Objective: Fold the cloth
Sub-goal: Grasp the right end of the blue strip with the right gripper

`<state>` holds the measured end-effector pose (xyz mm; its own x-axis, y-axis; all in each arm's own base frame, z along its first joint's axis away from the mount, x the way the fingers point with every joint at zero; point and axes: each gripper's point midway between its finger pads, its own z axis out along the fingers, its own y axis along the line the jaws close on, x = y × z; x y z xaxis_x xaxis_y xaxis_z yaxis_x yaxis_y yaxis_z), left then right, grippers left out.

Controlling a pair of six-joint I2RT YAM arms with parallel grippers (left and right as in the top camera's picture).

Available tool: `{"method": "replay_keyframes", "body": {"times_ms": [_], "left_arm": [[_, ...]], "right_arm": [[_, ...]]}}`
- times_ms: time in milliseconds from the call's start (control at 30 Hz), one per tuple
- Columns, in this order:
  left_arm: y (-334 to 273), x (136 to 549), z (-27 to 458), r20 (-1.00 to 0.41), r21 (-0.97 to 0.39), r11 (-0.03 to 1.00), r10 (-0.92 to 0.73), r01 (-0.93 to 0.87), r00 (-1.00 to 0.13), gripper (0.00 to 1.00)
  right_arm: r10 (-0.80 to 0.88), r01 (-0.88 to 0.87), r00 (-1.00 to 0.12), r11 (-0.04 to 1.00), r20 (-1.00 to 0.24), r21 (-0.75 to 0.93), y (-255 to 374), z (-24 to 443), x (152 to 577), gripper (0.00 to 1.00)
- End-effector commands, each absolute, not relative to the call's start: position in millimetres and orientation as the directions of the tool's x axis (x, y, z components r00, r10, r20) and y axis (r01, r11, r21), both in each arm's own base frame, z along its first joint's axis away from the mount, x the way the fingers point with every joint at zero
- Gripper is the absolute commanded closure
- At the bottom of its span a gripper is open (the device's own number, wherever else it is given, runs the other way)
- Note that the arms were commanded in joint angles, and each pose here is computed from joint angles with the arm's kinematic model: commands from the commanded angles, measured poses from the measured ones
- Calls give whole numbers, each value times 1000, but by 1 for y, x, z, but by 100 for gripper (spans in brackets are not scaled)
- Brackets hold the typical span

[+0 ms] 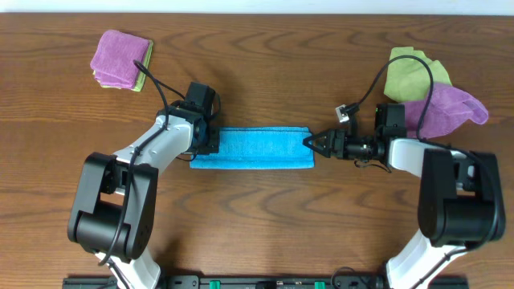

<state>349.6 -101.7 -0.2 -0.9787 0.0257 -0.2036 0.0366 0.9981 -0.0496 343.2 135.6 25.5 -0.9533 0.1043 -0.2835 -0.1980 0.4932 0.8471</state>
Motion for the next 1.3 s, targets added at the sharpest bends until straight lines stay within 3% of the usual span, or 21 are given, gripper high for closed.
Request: {"method": "replay_keyframes", "body": {"times_ms": [0, 467, 733, 867, 1033, 1067, 1267], "left_arm": [[-94, 347, 0, -207, -16, 999, 29, 33, -978, 94], [-94, 347, 0, -207, -16, 999, 29, 33, -978, 94], [-94, 347, 0, -206, -17, 999, 29, 33, -978, 94], [-94, 347, 0, -206, -17, 999, 29, 33, -978, 94], [-94, 347, 0, -206, -17, 999, 29, 33, -978, 94], [-94, 347, 0, -206, -19, 999, 29, 34, -978, 94], [-95, 346, 0, -205, -26, 999, 16, 21, -979, 94]], "right_arm": [[118, -71, -980, 555, -163, 829, 128, -14, 326, 12], [33, -100, -987, 631, -156, 769, 152, -31, 315, 14], [91, -41, -985, 704, -147, 709, 144, -42, 325, 26], [144, -2, -977, 730, -157, 683, 139, -45, 336, 40], [170, 8, -971, 725, -167, 689, 139, -43, 343, 92], [171, 10, -971, 724, -166, 690, 139, -42, 343, 98], [174, 0, -972, 667, -156, 745, 152, -23, 354, 98]]}}
